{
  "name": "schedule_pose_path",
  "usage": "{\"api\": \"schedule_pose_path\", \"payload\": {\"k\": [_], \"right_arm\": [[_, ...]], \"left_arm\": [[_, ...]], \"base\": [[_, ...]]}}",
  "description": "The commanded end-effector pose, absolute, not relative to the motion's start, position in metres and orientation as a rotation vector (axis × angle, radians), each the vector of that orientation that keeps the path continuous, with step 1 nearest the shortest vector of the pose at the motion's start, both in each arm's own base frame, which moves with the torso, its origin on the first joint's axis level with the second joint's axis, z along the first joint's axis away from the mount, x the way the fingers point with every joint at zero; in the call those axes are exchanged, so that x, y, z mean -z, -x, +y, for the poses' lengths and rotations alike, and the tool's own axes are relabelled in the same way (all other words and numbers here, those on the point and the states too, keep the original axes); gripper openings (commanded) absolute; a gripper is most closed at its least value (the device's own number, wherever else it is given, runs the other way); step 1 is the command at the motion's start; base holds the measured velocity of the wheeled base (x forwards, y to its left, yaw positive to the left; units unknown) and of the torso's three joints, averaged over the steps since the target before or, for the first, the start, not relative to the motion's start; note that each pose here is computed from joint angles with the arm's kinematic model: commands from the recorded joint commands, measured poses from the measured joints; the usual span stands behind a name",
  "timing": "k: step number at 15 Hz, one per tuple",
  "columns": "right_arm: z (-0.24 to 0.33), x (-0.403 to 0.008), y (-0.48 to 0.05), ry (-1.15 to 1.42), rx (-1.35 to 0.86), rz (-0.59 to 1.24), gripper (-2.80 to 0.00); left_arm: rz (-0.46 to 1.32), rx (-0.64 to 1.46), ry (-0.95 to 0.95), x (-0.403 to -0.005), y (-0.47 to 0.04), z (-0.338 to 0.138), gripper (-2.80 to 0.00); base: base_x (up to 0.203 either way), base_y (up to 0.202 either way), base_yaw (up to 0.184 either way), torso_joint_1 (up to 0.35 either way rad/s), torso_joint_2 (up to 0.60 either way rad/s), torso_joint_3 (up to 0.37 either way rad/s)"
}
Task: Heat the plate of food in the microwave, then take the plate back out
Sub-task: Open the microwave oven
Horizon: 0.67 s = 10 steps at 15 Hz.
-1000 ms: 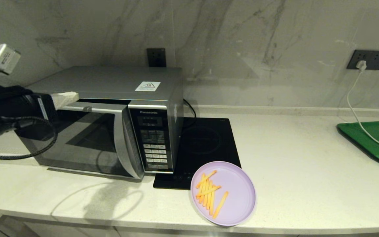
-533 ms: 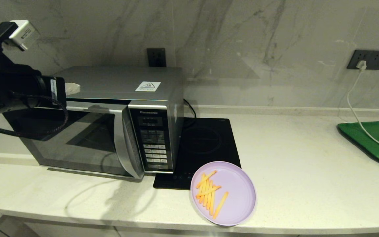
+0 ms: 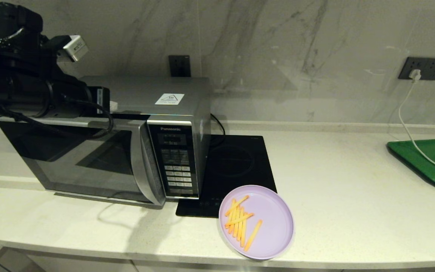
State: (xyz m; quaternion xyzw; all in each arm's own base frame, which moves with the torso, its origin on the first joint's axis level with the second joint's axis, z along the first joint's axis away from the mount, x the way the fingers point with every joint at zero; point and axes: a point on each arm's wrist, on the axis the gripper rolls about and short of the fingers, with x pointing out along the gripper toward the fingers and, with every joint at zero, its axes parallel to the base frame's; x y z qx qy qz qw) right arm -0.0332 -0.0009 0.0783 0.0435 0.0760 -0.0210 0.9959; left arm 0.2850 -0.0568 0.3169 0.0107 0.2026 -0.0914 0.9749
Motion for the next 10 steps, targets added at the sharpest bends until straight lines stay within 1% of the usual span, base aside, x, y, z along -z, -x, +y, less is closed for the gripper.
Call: {"api": "schedule_pose_path", "payload": {"k": [1, 6, 10], "right_arm": [[-0.001, -0.078, 0.033, -0.087, 0.042, 0.153, -2.80], [-0.001, -0.078, 0.033, -0.087, 0.042, 0.153, -2.80], [-0.001, -0.078, 0.033, -0.087, 0.042, 0.153, -2.80]], "left_arm": [[0.442, 0.196, -0.023, -0.307, -0.300, -0.065, -2.80], [0.464, 0.197, -0.014, -0.301, -0.304, -0.068, -2.80], [0.487, 0.205, -0.004, -0.296, -0.293, -0.069, -2.80]], "base": [[0.000, 0.000, 0.000, 0.000, 0.00, 0.000], [0.000, 0.000, 0.000, 0.000, 0.00, 0.000], [0.000, 0.000, 0.000, 0.000, 0.00, 0.000]]}}
